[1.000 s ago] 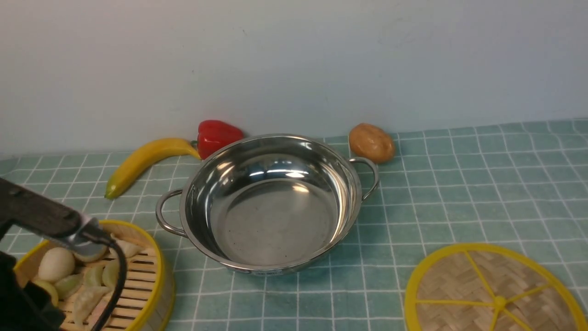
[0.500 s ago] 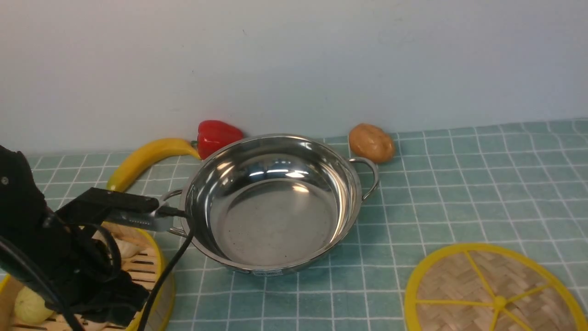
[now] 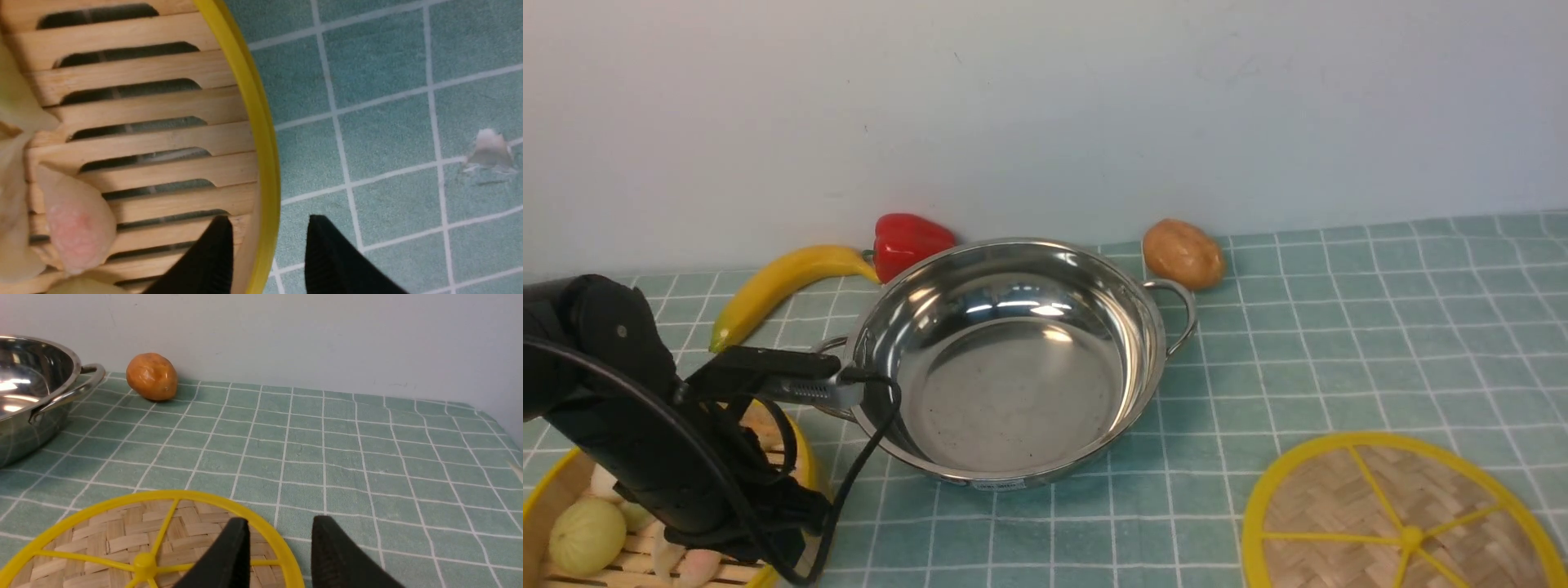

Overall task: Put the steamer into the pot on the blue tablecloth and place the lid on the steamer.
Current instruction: 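Grasp the rim of the steamer basket holding the buns with the left gripper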

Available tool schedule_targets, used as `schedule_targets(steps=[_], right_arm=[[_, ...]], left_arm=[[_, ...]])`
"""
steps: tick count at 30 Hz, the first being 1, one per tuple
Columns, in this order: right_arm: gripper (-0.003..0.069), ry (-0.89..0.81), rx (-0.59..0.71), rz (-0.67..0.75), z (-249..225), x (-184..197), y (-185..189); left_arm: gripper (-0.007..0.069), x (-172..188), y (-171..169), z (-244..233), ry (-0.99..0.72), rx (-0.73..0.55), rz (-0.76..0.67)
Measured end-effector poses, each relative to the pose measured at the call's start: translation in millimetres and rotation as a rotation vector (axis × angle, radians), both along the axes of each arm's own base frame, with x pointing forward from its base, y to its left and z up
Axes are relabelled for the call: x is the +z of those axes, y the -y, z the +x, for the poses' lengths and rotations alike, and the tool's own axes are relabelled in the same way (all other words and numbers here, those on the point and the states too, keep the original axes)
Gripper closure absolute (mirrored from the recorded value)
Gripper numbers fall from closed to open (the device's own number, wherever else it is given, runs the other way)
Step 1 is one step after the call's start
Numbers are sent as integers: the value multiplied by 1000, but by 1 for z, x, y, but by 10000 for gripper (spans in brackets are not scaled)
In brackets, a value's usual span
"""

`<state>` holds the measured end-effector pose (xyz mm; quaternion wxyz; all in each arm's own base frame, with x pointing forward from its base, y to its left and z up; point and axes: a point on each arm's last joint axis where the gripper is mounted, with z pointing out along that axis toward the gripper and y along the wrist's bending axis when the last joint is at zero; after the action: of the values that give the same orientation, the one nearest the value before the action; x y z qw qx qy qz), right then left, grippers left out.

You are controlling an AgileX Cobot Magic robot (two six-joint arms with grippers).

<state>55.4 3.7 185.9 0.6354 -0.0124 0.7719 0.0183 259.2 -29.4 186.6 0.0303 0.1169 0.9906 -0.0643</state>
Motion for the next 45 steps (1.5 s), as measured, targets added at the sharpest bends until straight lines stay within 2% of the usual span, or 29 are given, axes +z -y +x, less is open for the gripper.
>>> schedule_targets(steps=[13,14,17,19,33,38,41,45], right_arm=[[419,0,0,0,0,0,0],[419,0,0,0,0,0,0],[419,0,0,0,0,0,0],[419,0,0,0,0,0,0],[419,0,0,0,0,0,0],[419,0,0,0,0,0,0],[419,0,0,0,0,0,0],[419,0,0,0,0,0,0]], left_arm=[[388,-31,0,8,-93,2,8],[403,-31,0,8,-93,2,8],[526,-31,0,7,-108,-9,7],[581,-31,0,7,-104,-37,15],[586,-28,-1,3,-150,-53,27],[596,-5,-7,-2,-154,-40,102],[596,23,-9,-9,-169,-12,121],[596,63,-11,-4,-56,-35,143]])
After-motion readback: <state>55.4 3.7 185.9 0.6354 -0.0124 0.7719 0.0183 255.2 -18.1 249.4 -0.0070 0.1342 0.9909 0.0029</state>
